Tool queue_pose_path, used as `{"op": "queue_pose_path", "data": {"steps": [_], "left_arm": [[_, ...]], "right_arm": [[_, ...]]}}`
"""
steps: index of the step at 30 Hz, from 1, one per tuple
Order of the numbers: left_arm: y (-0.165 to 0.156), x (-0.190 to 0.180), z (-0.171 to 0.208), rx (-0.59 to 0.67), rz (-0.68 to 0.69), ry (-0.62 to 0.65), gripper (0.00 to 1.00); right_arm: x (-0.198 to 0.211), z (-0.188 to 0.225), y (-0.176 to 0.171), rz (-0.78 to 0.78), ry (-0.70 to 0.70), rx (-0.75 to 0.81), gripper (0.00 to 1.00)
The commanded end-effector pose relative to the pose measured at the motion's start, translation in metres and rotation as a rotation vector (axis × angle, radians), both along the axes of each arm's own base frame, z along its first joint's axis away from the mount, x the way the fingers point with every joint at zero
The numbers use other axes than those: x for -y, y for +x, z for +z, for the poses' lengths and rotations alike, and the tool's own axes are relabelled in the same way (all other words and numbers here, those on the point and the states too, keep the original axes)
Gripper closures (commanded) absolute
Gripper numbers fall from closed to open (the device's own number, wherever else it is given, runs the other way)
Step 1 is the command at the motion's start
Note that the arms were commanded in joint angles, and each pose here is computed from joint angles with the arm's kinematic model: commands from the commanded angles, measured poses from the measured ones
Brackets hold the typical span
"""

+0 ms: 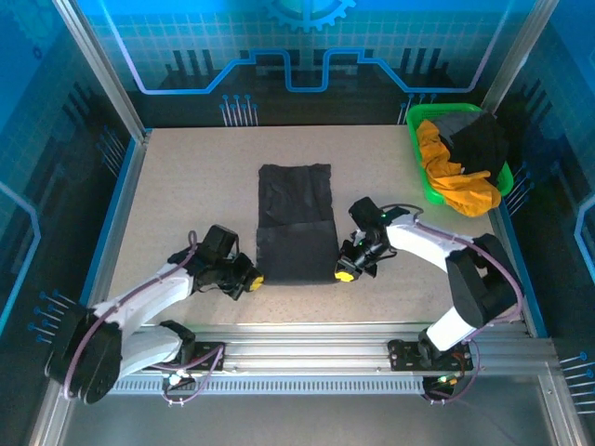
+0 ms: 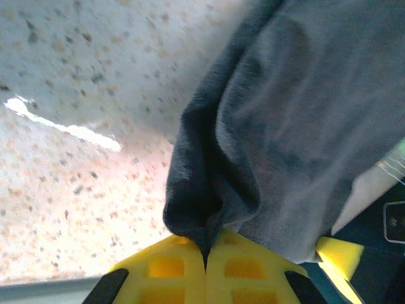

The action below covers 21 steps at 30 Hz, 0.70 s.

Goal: Fold and stack the t-shirts

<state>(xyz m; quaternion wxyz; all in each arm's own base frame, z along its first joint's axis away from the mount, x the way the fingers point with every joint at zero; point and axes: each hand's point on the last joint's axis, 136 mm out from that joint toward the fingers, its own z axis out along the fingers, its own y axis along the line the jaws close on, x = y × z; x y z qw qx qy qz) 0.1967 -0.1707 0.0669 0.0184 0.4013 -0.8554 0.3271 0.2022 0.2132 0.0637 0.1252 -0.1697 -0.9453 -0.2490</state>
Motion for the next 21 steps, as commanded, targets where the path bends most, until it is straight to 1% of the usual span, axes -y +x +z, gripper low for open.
{"op": "queue_pose_path", "data": {"steps": [1,4,6,8,10,12,14,15,17,19,21], "left_arm": [[-0.004,-0.001,0.025,0.037,-0.003,-0.008,1.0],[0.012,0.0,0.062,0.138,0.008,-0.009,1.0],[0.025,-0.003,0.086,0.196,0.031,0.015,1.0],[0.04,-0.007,0.107,0.24,0.066,0.041,1.0],[0.061,-0.008,0.126,0.286,0.096,0.041,1.0],[0.088,-0.007,0.143,0.337,0.127,0.031,1.0],[0.124,-0.011,0.154,0.37,0.17,0.021,1.0],[0.14,-0.011,0.156,0.377,0.181,0.008,1.0],[0.182,-0.014,0.162,0.412,0.206,-0.003,1.0],[0.219,-0.021,0.156,0.415,0.216,0.019,1.0],[0.258,-0.027,0.145,0.411,0.241,0.008,1.0]], "right_arm": [[-0.002,0.031,-0.003,0.0,0.025,0.05,1.0],[0.0,0.061,0.007,-0.013,0.02,0.117,1.0],[0.002,0.082,0.019,-0.042,0.013,0.163,1.0],[0.002,0.099,0.036,-0.085,0.017,0.203,1.0],[0.001,0.116,0.058,-0.129,0.031,0.249,1.0],[-0.001,0.132,0.087,-0.166,0.041,0.302,1.0],[-0.003,0.144,0.121,-0.196,0.046,0.341,1.0],[-0.004,0.146,0.136,-0.208,0.047,0.351,1.0],[-0.005,0.147,0.173,-0.239,0.036,0.384,1.0],[-0.007,0.139,0.209,-0.268,0.047,0.381,1.0],[-0.01,0.13,0.247,-0.293,0.058,0.377,1.0]]}}
